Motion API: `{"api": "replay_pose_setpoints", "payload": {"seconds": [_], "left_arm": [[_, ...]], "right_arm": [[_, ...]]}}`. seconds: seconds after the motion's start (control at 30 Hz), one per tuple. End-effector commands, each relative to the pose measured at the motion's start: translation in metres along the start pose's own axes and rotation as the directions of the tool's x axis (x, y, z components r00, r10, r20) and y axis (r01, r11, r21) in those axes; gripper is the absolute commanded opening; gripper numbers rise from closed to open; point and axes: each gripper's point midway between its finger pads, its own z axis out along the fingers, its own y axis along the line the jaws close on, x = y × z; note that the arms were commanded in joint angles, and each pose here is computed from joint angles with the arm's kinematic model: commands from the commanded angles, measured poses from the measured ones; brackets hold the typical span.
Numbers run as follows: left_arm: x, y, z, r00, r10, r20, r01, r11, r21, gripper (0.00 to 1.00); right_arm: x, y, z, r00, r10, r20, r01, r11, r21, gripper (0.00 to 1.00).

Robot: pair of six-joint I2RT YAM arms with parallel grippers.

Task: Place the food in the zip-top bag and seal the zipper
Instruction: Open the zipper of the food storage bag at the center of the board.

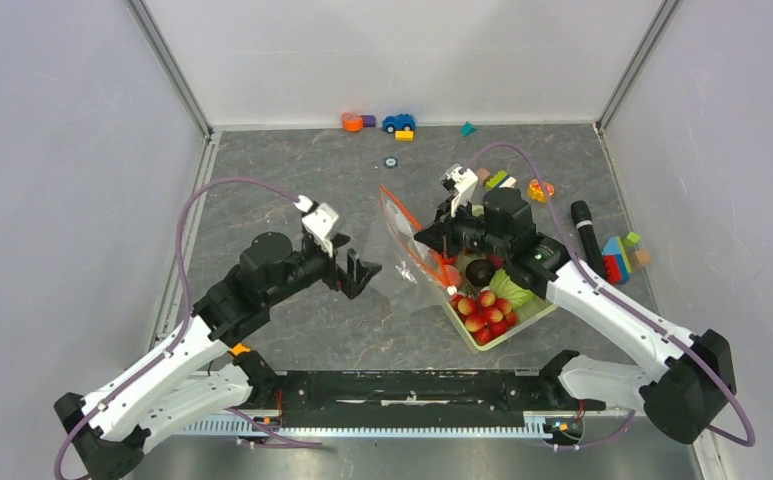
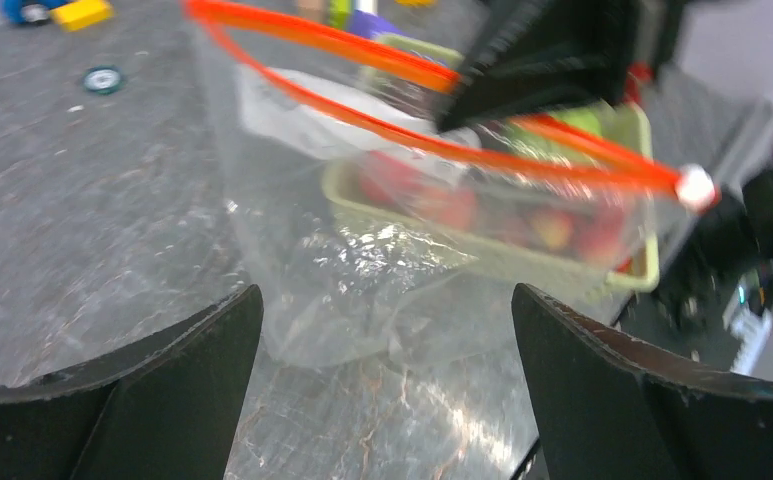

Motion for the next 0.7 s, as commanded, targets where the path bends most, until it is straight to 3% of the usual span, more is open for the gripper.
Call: {"api": "replay_pose_setpoints", "payload": {"seconds": [0.0, 0.2, 0.4, 0.5, 0.67], "left_arm": [[-0.049, 0.045, -0.009, 0.95, -0.25, 0.185, 0.296, 0.908, -0.297, 1.0], [-0.064, 0.062, -0.002, 0.865, -0.422, 0.27, 0.499, 0.774, -0.389, 1.0], [-0.066, 0.055, 0.015, 0.804, -0.518, 0.291, 0.593, 0.732, -0.334, 1.0], [-0.061, 0.055, 0.018, 0.787, -0.542, 0.295, 0.616, 0.715, -0.33, 1.0], [-0.044, 0.062, 0.026, 0.77, -0.561, 0.305, 0.638, 0.679, -0.363, 0.99]], "right_arm": [[-0.056, -0.005, -0.009, 0.963, -0.154, 0.22, 0.122, 0.981, 0.154, 0.0], [-0.074, -0.015, -0.01, 0.92, -0.225, 0.321, 0.093, 0.921, 0.379, 0.0], [-0.083, -0.004, -0.005, 0.876, -0.318, 0.363, 0.075, 0.832, 0.549, 0.0], [-0.083, 0.0, 0.001, 0.875, -0.32, 0.364, 0.046, 0.802, 0.595, 0.0], [-0.081, 0.015, 0.015, 0.868, -0.271, 0.417, -0.009, 0.829, 0.559, 0.0]]}}
